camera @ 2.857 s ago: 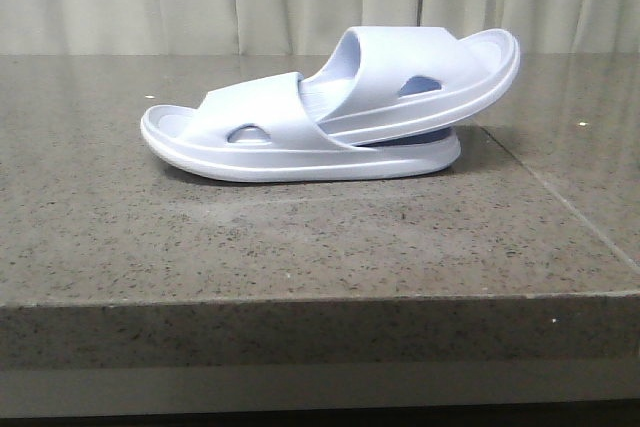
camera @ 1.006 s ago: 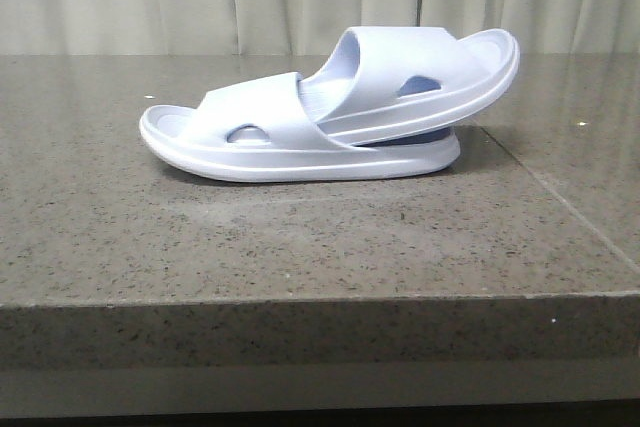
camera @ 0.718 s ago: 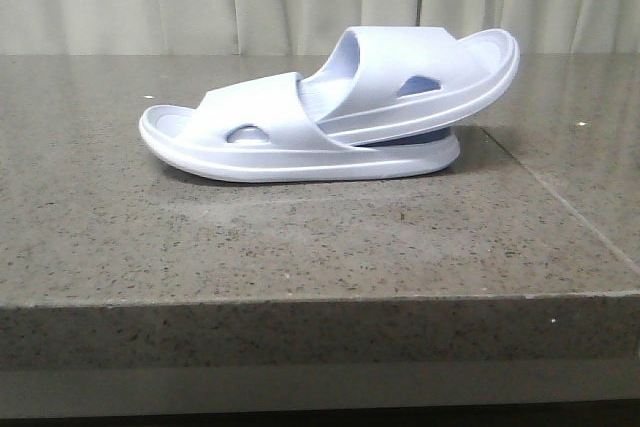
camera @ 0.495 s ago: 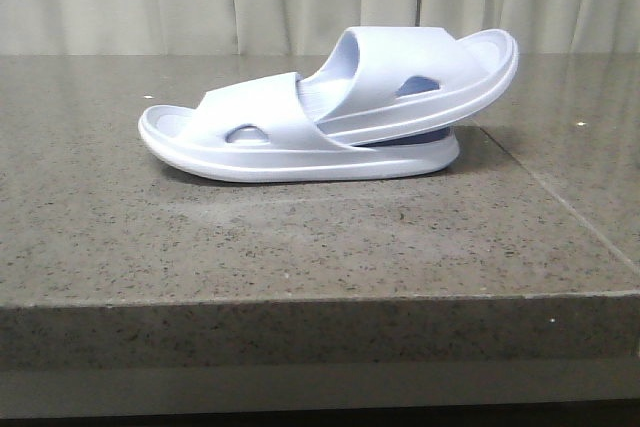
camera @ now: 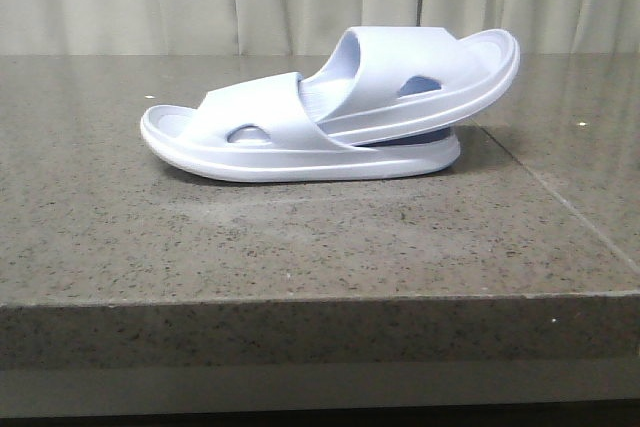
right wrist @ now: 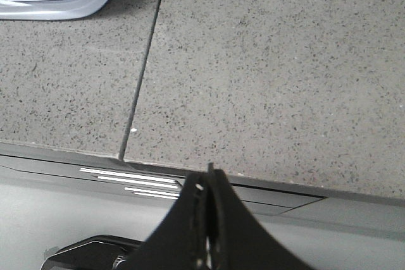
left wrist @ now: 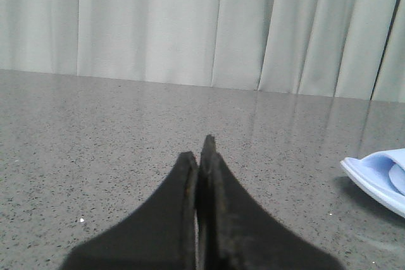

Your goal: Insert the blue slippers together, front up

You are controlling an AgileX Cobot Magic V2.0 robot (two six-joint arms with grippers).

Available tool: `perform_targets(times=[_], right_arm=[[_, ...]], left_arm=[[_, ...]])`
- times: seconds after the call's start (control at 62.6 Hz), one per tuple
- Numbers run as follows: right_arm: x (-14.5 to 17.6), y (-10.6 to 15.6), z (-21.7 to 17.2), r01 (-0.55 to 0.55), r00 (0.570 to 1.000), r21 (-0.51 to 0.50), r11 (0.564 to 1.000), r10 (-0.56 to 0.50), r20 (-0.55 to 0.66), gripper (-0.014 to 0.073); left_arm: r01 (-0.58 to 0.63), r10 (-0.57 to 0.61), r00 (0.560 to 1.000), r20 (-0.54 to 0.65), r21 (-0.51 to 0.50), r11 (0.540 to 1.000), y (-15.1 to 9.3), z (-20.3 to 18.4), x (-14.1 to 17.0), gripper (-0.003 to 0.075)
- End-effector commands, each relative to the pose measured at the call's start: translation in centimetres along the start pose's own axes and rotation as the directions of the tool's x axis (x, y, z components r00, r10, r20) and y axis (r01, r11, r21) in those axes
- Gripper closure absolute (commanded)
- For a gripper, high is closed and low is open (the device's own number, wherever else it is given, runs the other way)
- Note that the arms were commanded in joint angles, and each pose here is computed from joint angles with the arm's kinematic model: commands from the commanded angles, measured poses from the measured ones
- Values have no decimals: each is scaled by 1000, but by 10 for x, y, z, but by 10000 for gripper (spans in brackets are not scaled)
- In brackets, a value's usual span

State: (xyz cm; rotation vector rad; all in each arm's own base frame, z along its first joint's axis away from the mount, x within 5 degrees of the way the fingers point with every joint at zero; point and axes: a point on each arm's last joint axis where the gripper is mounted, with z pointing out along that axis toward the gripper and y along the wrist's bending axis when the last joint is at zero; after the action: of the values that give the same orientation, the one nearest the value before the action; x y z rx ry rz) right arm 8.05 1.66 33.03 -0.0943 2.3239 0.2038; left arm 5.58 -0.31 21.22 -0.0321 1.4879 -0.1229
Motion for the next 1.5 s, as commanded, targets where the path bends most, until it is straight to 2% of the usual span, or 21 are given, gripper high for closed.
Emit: perform_targets(times=[0.0, 0.686, 0.846, 0.99, 1.133, 1.245, 1.484], right_arm=[[-10, 1, -5, 3, 997, -5, 1000, -3, 71, 713], [-10, 1, -5, 3, 997, -5, 1000, -3, 71, 713], [-4, -2, -9, 39, 983, 42, 998, -46, 177, 713], [11, -5, -7, 82, 916, 66, 994, -101, 388, 713], [32, -8, -3, 91, 799, 86, 992, -125, 588, 713], [54, -12, 11, 76, 736, 103, 992, -125, 666, 713], [92, -21, 43, 32, 650, 128, 991, -118, 751, 713]], left_arm=[[-3, 3, 997, 81, 9, 1000, 0, -1, -5, 741], [-3, 3, 997, 81, 9, 1000, 0, -1, -5, 741], [-3, 3, 997, 81, 9, 1000, 0, -1, -5, 741], [-3, 3, 997, 81, 9, 1000, 0, -1, -5, 741], [-3, 3, 997, 81, 9, 1000, 0, -1, -5, 741], [-3, 3, 997, 81, 9, 1000, 0, -1, -5, 741], [-3, 3, 997, 81, 9, 1000, 0, -1, -5, 741]])
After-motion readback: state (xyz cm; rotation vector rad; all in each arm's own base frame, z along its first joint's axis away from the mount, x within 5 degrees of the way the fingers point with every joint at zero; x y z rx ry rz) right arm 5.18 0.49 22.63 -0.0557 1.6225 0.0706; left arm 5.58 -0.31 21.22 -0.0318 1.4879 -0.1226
